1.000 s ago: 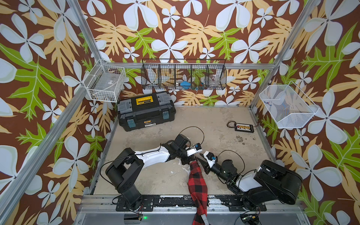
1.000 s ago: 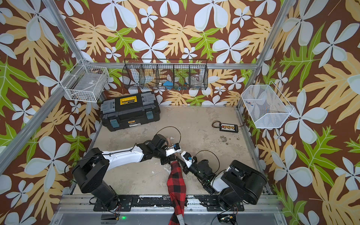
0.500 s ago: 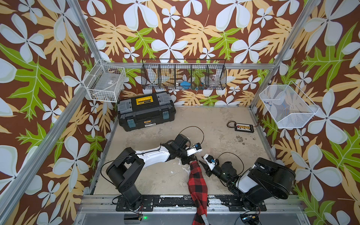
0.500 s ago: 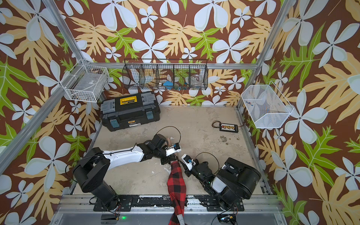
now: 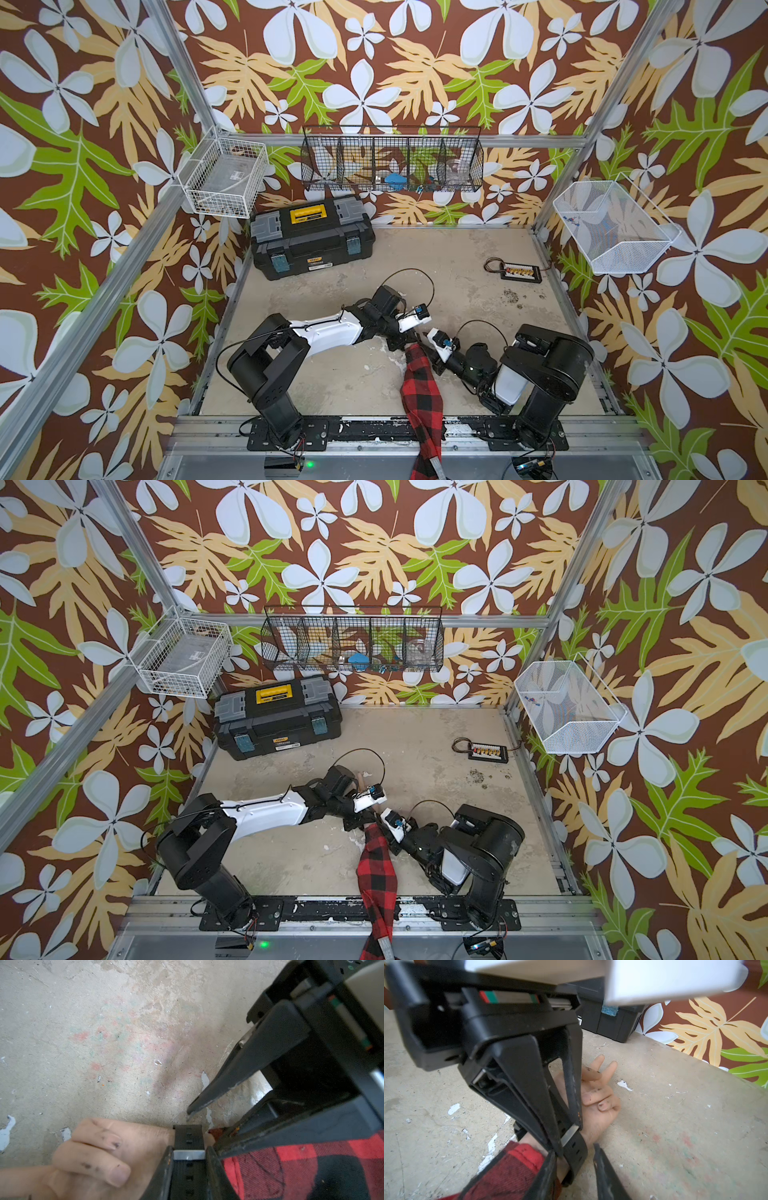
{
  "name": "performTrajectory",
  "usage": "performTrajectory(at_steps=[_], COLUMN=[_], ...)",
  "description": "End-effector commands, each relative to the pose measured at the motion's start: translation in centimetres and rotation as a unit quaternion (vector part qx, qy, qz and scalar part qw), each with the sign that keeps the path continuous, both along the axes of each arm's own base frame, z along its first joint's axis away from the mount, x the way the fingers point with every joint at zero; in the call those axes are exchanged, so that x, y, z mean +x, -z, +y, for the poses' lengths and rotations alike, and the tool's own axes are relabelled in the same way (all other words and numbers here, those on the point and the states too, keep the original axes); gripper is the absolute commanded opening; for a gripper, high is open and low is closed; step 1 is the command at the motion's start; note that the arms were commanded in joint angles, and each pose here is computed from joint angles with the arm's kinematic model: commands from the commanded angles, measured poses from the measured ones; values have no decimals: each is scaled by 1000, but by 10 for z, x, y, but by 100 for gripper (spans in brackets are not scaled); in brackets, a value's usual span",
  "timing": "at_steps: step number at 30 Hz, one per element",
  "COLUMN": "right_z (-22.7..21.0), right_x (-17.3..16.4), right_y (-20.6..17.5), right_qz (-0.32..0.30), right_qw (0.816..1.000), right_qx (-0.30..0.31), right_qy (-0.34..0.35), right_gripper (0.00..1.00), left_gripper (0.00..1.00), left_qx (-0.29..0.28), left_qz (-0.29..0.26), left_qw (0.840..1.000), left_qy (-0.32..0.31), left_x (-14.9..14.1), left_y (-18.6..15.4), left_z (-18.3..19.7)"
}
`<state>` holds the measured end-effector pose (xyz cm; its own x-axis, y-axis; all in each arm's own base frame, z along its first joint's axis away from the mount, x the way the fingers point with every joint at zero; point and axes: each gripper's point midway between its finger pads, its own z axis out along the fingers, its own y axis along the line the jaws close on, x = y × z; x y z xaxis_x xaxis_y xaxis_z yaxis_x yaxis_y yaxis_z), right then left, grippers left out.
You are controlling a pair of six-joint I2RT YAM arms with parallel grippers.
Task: Take off the watch
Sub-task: Untie the watch from the hand.
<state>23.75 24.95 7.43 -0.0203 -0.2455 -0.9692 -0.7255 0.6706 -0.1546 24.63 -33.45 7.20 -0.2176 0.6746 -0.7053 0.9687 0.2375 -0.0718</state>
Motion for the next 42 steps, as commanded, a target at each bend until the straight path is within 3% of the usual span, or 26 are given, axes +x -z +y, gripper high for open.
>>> performTrajectory(at_steps=[1, 22, 29, 42], right_z=[8, -15, 9, 5], right_x=[-1, 14, -1, 10], right_y=[-8, 16, 5, -13], right_qz=[-16, -19, -38, -70], right_qw=[1000, 996, 999, 997], right_qx=[8, -40, -23, 2], right_qy=[-14, 78, 2, 36], right_gripper=[32, 28, 28, 27], left_gripper=[16, 16, 16, 16], left_qx=[11, 14, 9, 0], left_qz=[30, 32, 44, 68], left_qw=[999, 999, 999, 997], left_qy=[6, 11, 15, 32], left_x=[-10, -13, -15, -24], left_y=[7, 10, 11, 13], left_z=[4, 5, 2, -1])
